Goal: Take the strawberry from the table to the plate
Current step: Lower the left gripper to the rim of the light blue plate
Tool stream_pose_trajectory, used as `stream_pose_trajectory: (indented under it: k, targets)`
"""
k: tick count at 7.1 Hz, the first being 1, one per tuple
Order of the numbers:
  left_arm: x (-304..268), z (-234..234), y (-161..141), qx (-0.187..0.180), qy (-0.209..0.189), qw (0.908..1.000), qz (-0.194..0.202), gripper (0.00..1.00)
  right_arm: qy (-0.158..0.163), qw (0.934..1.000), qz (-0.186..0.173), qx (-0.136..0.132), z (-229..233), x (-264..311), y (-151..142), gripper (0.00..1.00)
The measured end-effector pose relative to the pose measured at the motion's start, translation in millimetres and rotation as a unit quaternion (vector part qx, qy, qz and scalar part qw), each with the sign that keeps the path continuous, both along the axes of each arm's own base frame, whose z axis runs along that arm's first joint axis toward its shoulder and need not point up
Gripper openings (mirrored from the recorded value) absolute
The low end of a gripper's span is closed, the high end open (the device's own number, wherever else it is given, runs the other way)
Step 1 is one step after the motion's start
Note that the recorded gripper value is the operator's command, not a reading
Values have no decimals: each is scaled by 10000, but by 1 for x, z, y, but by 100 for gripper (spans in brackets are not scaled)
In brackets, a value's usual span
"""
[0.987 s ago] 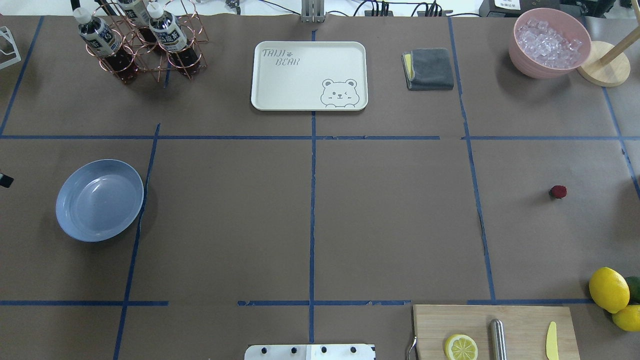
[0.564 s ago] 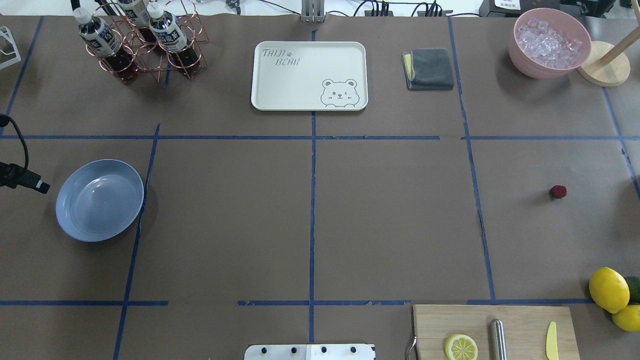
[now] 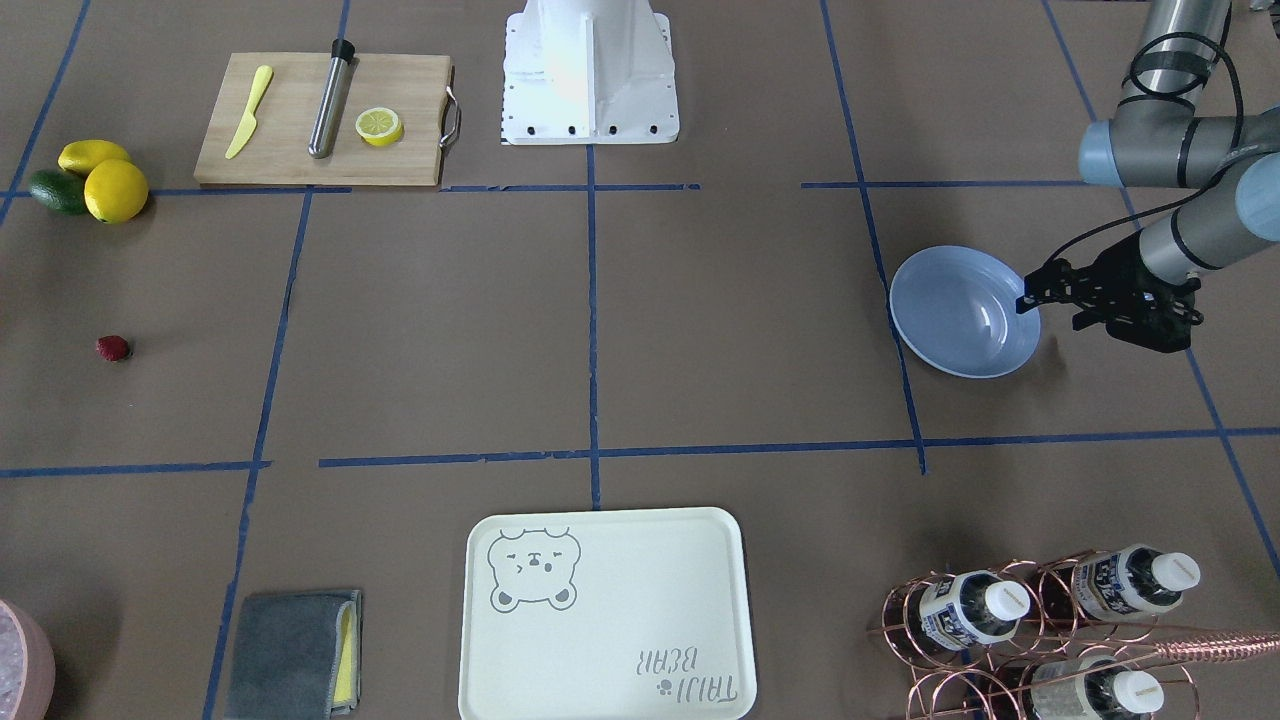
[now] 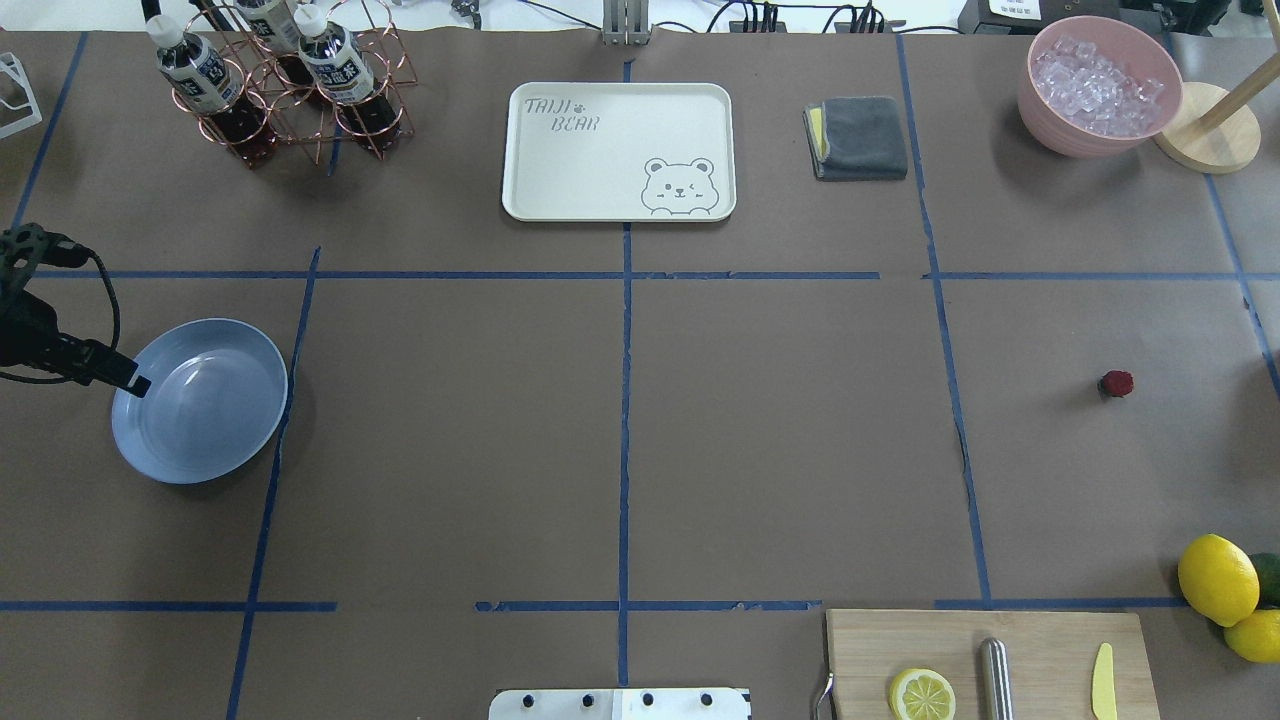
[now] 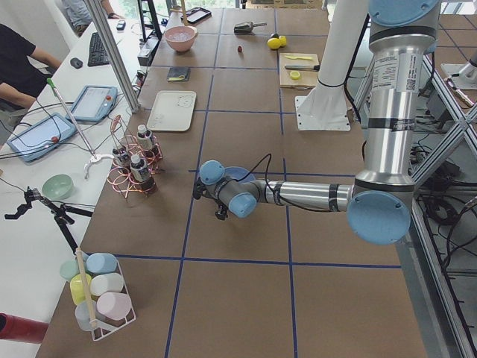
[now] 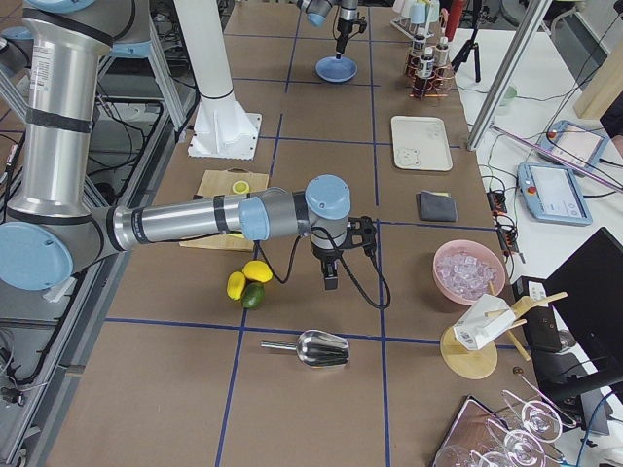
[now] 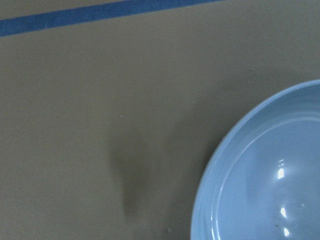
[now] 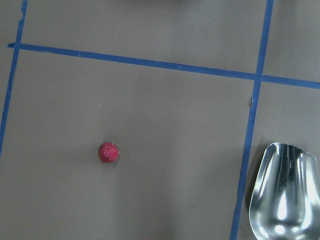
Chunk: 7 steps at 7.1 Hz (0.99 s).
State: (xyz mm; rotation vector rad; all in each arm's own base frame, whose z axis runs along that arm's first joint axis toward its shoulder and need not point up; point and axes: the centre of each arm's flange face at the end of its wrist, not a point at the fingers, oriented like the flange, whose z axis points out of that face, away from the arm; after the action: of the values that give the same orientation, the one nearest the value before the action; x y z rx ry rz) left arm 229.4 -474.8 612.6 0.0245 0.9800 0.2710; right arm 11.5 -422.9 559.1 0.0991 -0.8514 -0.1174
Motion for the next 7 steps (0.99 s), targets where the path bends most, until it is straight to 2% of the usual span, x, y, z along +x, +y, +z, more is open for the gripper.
stream_pose_trajectory:
  k: [1,3,5,6,7]
  targets:
    - [4,-1,0,9,5,10000,36,59,-2,10000,5,-6,0,0,0,100]
    - [10,1,2,-14,-9,10000,88,0,-5,10000,11,-14,0,0,0,100]
    - [12,2,3,-31,-8,9999,107,0,-6,10000,14,-19,0,0,0,100]
    - [12,-8,3,-67,38,10000,40,0,-10,10000,15,-25,0,0,0,100]
    - [13,-37,2,-128,175,9997,-132,0,-43,10000,13,-33,-1,-1,0,100]
